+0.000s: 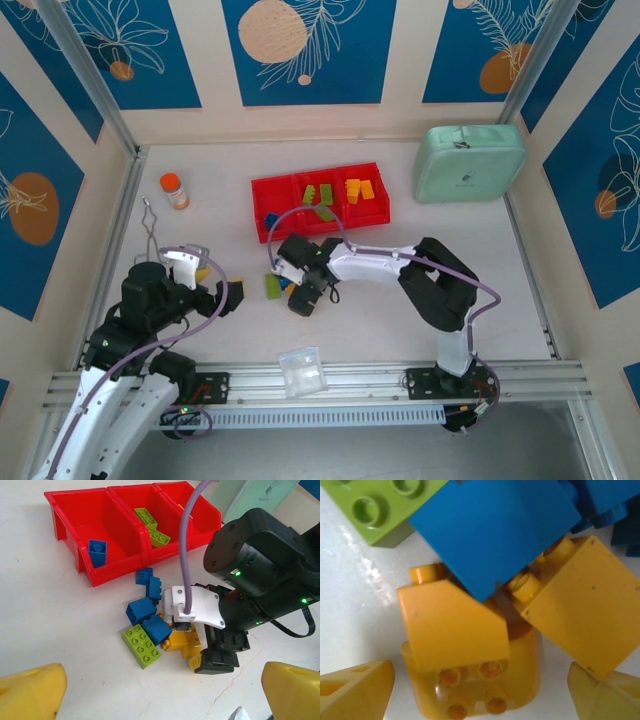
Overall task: Sort the legos into containers by color
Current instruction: Pick up the lego from the bottom-center of the table.
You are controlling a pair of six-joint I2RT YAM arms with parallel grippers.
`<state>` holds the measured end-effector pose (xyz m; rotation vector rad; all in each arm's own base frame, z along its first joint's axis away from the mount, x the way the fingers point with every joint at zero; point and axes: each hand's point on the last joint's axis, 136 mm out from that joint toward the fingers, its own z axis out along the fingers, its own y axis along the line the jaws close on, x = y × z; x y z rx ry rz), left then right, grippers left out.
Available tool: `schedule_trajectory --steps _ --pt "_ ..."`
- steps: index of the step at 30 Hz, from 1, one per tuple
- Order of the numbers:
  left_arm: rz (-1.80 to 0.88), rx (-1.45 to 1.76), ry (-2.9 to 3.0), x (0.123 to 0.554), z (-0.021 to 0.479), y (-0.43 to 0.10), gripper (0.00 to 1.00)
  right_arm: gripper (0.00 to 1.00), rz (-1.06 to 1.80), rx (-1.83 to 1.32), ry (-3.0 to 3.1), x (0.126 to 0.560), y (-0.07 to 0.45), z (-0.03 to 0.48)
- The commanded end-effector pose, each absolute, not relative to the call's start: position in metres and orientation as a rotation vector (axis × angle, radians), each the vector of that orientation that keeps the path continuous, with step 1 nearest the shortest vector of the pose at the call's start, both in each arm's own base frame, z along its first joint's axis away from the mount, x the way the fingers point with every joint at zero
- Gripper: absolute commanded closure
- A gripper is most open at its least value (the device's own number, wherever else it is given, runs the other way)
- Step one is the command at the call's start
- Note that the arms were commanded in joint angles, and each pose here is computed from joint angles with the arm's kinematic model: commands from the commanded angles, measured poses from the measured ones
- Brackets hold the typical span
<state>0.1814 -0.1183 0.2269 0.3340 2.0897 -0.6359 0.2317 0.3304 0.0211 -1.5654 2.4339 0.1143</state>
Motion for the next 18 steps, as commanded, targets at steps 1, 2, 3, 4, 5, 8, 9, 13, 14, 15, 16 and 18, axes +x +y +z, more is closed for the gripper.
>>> schedule_trajectory --steps 1,2,3,4,5,8,9,13,14,15,16,18 --pt "-0.651 0.368 2.067 0.179 0.232 -0.122 0.01 0.11 0.039 -1.611 2.422 0.231 0.332 0.015" --pt "-0.654 0.369 2.067 0.179 0.232 -0.122 0.01 0.12 0.015 -1.613 2.419 0.232 0.332 0.013" --pt "-0.654 0.37 2.065 0.179 0.232 -0.123 0.01 0.13 -0.007 -1.622 2.419 0.231 0.331 0.009" --pt "-0.655 0.372 2.068 0.179 0.231 -0.123 0.01 0.14 -0.028 -1.626 2.422 0.232 0.33 0.006" --pt "-0.657 0.372 2.069 0.179 0.231 -0.123 0.01 0.15 -0.044 -1.63 2.427 0.232 0.329 0.003" --pt "-0.655 0.371 2.07 0.179 0.231 -0.123 0.01 0.19 -0.089 -1.614 2.445 0.235 0.323 0.0" --pt "-0.656 0.371 2.07 0.179 0.231 -0.123 0.01 0.2 -0.105 -1.605 2.452 0.236 0.321 0.0" --pt "-0.656 0.372 2.072 0.179 0.231 -0.123 0.01 0.25 -0.171 -1.576 2.49 0.237 0.307 -0.001" --pt "-0.658 0.372 2.072 0.179 0.231 -0.123 0.01 0.25 -0.181 -1.568 2.499 0.237 0.304 -0.001" --pt "-0.659 0.374 2.072 0.179 0.23 -0.124 0.01 0.26 -0.191 -1.557 2.509 0.238 0.299 0.0" --pt "-0.659 0.374 2.074 0.179 0.23 -0.124 0.01 0.26 -0.199 -1.545 2.518 0.238 0.295 0.001" --pt "-0.659 0.374 2.073 0.179 0.23 -0.124 0.01 0.27 -0.195 -1.515 2.54 0.238 0.289 0.002"
